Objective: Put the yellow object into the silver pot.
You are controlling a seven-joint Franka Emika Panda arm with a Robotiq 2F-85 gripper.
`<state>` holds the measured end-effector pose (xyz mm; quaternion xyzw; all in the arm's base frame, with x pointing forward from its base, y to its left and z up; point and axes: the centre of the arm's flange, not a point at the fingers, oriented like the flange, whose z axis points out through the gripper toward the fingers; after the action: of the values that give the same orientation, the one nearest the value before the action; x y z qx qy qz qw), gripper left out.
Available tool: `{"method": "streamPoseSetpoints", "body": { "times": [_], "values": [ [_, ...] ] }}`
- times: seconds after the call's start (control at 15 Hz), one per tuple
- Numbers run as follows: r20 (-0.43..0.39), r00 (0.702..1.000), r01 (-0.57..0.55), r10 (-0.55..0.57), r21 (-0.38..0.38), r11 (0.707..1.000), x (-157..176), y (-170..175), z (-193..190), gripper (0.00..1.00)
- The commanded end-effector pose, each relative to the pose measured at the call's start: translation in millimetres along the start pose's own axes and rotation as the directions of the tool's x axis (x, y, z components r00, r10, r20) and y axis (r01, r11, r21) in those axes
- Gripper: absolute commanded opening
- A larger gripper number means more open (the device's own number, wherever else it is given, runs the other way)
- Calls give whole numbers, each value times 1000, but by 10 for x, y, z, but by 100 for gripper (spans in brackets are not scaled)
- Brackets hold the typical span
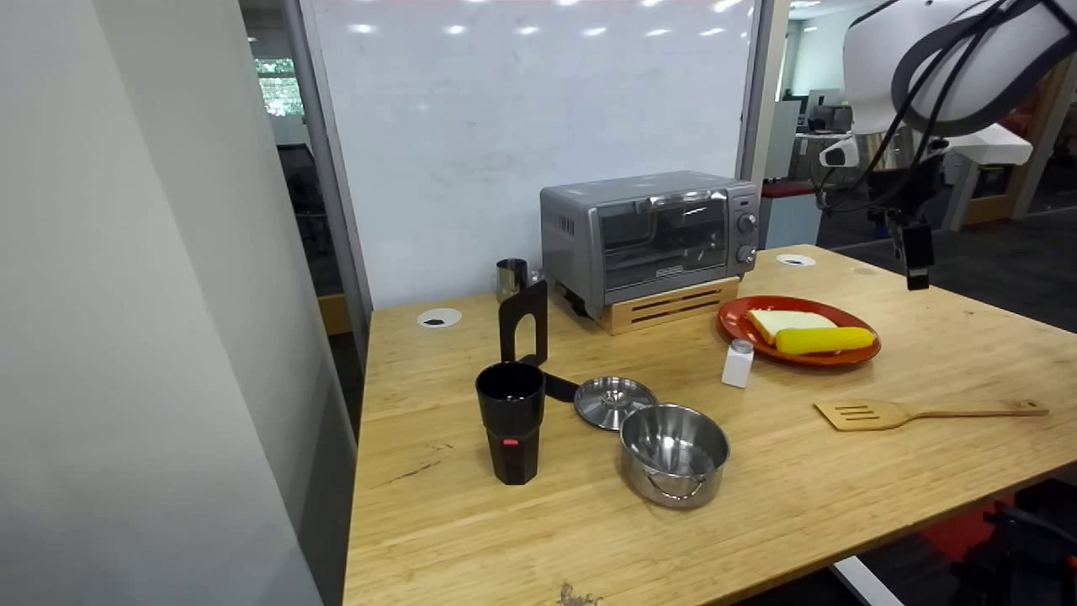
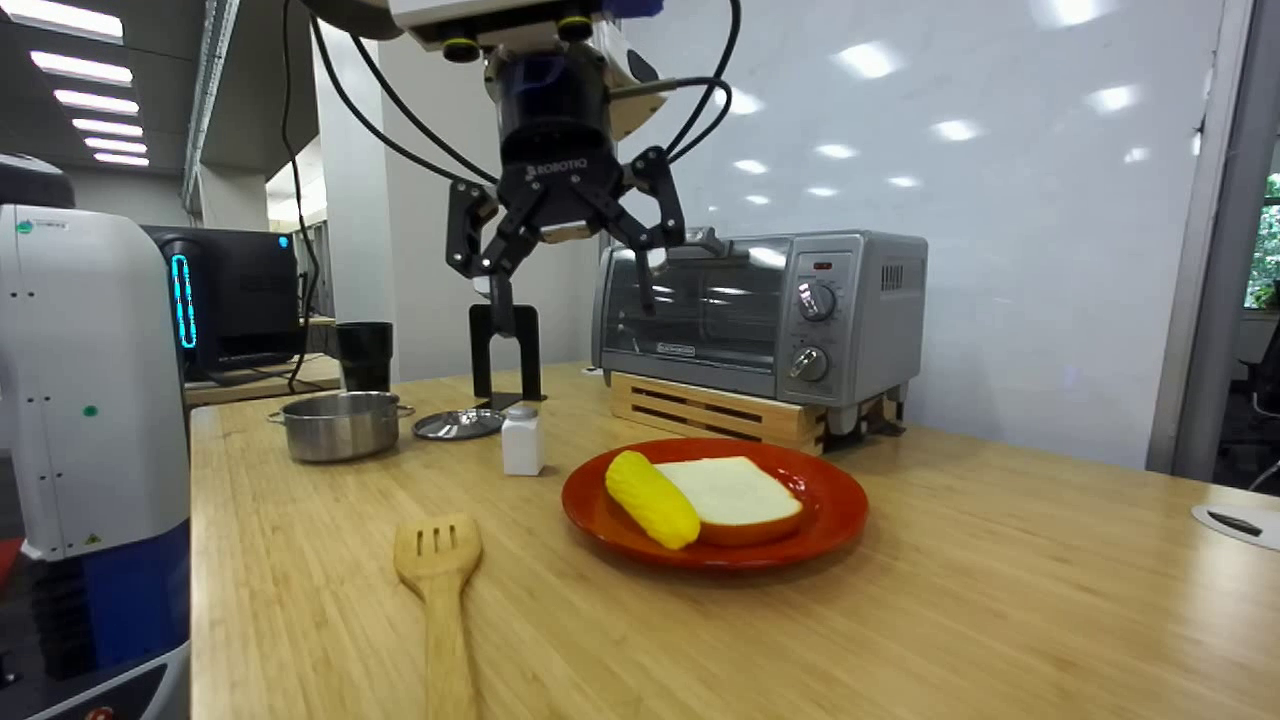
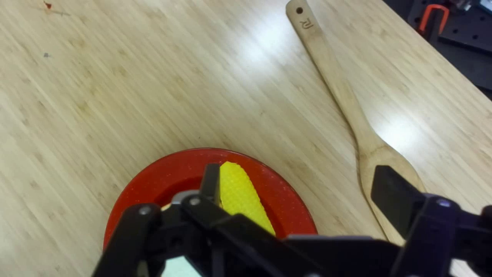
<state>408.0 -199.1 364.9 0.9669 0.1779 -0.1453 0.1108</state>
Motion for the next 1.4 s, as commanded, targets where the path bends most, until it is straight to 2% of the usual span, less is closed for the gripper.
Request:
{"method": "streamPoseSetpoints", "body": {
  "times": [0.0,0.4,0.8,0.93,1.0,1.33],
  "values": [
    [5,992,125,-125,3,992,260,303,262,100],
    [-22,952,305,-305,-16,952,568,533,448,100],
    [-36,905,423,-424,-40,905,879,488,654,100],
    [-40,909,415,-415,-13,910,918,446,656,100],
    [-26,914,405,-405,-30,914,840,360,640,100],
    [-30,914,403,-404,-24,915,888,357,656,100]
  ]
}}
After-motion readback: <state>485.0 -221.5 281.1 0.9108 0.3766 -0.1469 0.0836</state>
